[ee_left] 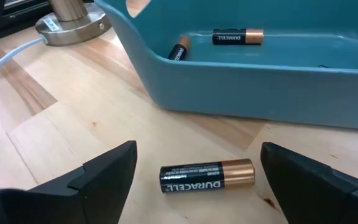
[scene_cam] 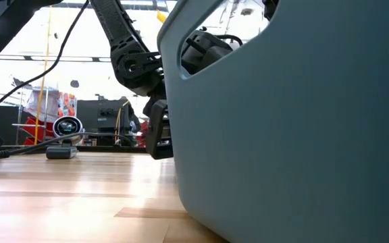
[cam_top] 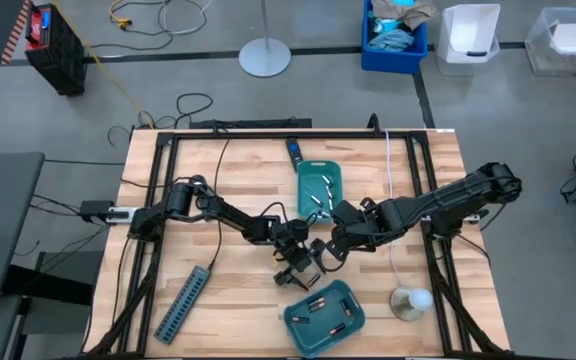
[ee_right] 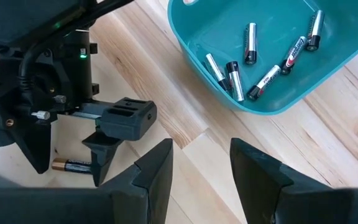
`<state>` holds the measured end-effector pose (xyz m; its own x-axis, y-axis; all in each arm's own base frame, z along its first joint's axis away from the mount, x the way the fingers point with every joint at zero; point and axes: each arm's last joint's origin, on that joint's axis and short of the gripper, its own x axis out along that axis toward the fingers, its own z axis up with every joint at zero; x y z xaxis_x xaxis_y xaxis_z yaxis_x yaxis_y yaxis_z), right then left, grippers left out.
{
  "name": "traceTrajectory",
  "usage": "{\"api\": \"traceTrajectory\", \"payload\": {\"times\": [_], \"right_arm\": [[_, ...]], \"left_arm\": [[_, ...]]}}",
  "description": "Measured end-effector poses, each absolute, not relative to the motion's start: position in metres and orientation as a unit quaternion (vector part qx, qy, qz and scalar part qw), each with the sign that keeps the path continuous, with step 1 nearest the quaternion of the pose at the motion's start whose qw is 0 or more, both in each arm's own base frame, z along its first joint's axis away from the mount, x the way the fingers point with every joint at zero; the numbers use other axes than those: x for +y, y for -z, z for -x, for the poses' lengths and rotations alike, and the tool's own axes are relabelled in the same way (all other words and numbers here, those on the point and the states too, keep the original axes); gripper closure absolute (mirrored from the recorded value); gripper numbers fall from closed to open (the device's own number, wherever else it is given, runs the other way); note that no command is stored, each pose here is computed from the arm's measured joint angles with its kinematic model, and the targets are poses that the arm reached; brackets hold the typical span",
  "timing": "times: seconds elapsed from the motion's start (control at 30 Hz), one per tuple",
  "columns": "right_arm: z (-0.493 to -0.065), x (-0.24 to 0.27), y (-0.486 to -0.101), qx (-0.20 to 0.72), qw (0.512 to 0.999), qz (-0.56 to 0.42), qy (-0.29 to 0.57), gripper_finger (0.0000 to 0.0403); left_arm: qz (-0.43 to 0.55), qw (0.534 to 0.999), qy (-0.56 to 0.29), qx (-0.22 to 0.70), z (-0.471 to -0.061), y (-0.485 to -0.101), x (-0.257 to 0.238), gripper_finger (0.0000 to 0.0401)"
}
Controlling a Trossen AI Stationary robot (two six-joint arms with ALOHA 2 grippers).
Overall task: Sort batteries
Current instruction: Put the black battery into the blue bin
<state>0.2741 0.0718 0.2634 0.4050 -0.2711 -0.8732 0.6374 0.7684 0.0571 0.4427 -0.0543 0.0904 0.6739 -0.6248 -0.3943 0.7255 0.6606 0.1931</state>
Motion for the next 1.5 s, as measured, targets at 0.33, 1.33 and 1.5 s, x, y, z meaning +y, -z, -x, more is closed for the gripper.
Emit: {"api": "traceTrajectory", "payload": {"times": [0.33,1.33,1.5], "right_arm": [[-0.2741,0.0718,-0.2634,0.469,0.815,-0.195,0.279,0.0225],[-0.274,0.0717,-0.2635,0.468,0.816,-0.194,0.279,0.0225],[-0.274,0.0716,-0.2635,0.468,0.816,-0.193,0.28,0.0225]], "left_arm": [[-0.187,0.889,0.384,0.162,-0.4402,-0.0862,-0.054,0.0062],[-0.136,0.89,0.383,0.205,-0.4373,-0.0829,-0.0557,0.0097],[-0.133,0.891,0.382,0.205,-0.4372,-0.0829,-0.0559,0.0113]]}}
